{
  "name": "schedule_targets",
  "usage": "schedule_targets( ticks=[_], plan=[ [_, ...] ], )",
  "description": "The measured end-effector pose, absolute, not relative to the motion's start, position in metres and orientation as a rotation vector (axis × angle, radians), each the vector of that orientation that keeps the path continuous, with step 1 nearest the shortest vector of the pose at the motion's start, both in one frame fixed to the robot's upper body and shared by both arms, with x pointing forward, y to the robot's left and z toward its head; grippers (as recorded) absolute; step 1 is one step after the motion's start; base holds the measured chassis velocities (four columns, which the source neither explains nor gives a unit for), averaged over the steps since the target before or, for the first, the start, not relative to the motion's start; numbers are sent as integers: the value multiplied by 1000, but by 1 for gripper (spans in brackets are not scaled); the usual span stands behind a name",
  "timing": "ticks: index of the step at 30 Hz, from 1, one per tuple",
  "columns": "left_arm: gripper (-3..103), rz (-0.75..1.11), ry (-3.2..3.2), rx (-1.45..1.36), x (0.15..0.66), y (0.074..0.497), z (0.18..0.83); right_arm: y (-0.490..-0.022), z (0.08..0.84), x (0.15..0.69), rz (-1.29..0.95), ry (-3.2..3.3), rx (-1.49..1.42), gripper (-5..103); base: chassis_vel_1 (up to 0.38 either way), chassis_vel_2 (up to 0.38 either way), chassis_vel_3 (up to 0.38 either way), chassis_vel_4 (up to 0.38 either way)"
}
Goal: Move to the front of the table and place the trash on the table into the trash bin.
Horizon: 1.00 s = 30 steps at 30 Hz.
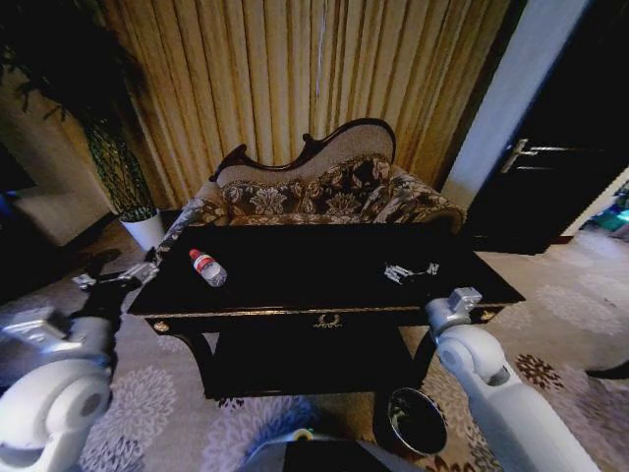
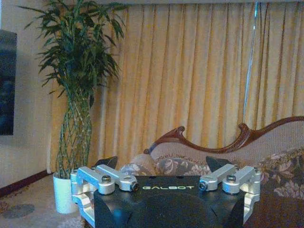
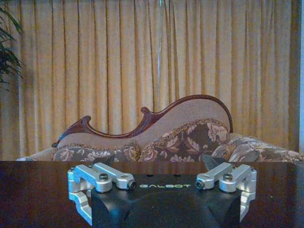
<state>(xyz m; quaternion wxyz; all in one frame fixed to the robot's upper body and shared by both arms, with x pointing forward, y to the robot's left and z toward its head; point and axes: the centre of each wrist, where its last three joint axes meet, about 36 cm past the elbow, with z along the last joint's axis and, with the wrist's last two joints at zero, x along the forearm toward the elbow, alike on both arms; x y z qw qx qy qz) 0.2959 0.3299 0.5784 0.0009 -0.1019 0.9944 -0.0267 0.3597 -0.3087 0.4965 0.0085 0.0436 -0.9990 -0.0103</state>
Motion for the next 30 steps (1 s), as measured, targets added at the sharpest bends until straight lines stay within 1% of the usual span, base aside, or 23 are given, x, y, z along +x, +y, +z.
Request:
schedule_targets(
  ticks=[6, 11, 17, 20, 22, 25, 30],
  plan=[
    [100, -55, 3135, -286, 319, 330, 578, -307, 493, 361, -35, -3114, 123, 100, 0, 0, 0, 0],
    [100, -86, 3157, -295, 338, 326, 581, -305, 491, 362, -42, -3107, 76, 100, 0, 0, 0, 0],
    [100, -88, 3173, -272, 343, 327, 581, -305, 492, 365, -51, -3106, 78, 100, 0, 0, 0, 0],
    [100, -77, 3180, -195, 344, 332, 580, -305, 492, 368, -50, -3106, 82, 100, 0, 0, 0, 0],
    [100, -87, 3191, -176, 345, 333, 581, -305, 492, 369, -52, -3105, 85, 100, 0, 0, 0, 0],
    [100, -163, 3243, -184, 352, 326, 586, -303, 489, 370, -60, -3099, 89, 100, 0, 0, 0, 0],
    [100, -156, 3276, -185, 358, 324, 600, -302, 486, 368, -67, -3091, 89, 100, 0, 0, 0, 0]
  ],
)
